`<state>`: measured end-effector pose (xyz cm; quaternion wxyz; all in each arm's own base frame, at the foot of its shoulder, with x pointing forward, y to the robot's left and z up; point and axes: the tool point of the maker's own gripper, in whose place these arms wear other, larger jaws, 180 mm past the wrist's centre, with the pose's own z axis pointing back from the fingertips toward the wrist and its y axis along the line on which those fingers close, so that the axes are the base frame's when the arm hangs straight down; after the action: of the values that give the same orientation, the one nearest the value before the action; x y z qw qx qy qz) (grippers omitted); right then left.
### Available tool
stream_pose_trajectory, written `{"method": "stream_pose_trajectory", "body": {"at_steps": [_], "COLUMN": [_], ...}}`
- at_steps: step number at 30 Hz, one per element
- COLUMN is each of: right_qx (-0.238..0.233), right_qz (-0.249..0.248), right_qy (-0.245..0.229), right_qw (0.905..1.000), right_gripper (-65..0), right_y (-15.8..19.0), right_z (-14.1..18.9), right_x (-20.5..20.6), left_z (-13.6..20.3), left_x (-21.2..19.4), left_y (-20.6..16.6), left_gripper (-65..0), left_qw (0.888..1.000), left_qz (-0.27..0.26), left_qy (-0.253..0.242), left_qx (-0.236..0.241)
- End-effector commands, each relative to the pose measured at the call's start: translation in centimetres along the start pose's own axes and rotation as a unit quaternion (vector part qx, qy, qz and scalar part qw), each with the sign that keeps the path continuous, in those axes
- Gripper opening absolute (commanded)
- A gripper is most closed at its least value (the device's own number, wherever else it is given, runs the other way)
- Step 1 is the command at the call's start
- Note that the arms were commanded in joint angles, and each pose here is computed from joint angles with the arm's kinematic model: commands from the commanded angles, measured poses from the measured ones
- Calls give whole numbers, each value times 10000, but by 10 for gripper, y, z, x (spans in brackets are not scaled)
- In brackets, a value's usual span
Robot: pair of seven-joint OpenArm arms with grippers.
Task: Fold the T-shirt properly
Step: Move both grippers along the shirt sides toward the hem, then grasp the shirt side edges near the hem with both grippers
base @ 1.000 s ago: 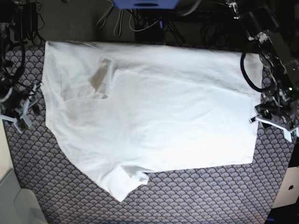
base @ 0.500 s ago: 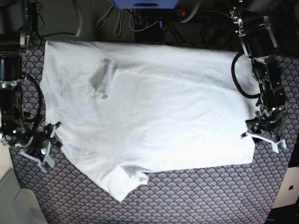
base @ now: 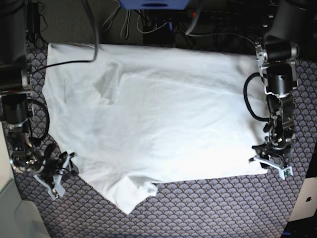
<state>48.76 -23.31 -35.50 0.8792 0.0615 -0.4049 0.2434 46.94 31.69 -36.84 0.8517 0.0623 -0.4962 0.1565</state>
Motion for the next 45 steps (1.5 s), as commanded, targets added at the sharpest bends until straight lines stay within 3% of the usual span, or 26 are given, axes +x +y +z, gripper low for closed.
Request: {"method": "stream_pose_trajectory", "body": {"at_steps": [1, 9, 13, 20, 33, 39, 45], "right_qx": [-283, -255, -737, -805, -1225, -1170, -949], "right_qz": [-64, -203, -342, -362, -511, -506, -151], "right_qy": [-366, -532, -682, -731, -523, -408, -73], "right_qw": [9989, 9981, 9944, 9934, 9898, 9910, 9953], "right_gripper": [-372, -372, -372, -371, -372, -372, -374], "right_y": [-20, -9, -22, -23, -30, -24, -2], "right_z": [8, -5, -6, -7, -7, -10, -20], "right_x": [25, 20, 14, 13, -13, -26, -46], "left_z": [-1, 0, 0, 1, 3, 3, 3], "left_x": [31, 37, 37, 27, 10, 7, 8], "left_y": [2, 6, 9, 18, 23, 24, 24], "left_gripper": [-375, -375, -375, -375, -375, -375, -375], "left_qw": [9993, 9990, 9990, 9993, 9996, 9996, 9996], "left_qz": [8, -13, -28, -91, -138, -144, -142], "left_qy": [-372, -446, -439, -349, -207, -185, -192], "left_qx": [2, 31, 53, 116, 150, 155, 153]}}
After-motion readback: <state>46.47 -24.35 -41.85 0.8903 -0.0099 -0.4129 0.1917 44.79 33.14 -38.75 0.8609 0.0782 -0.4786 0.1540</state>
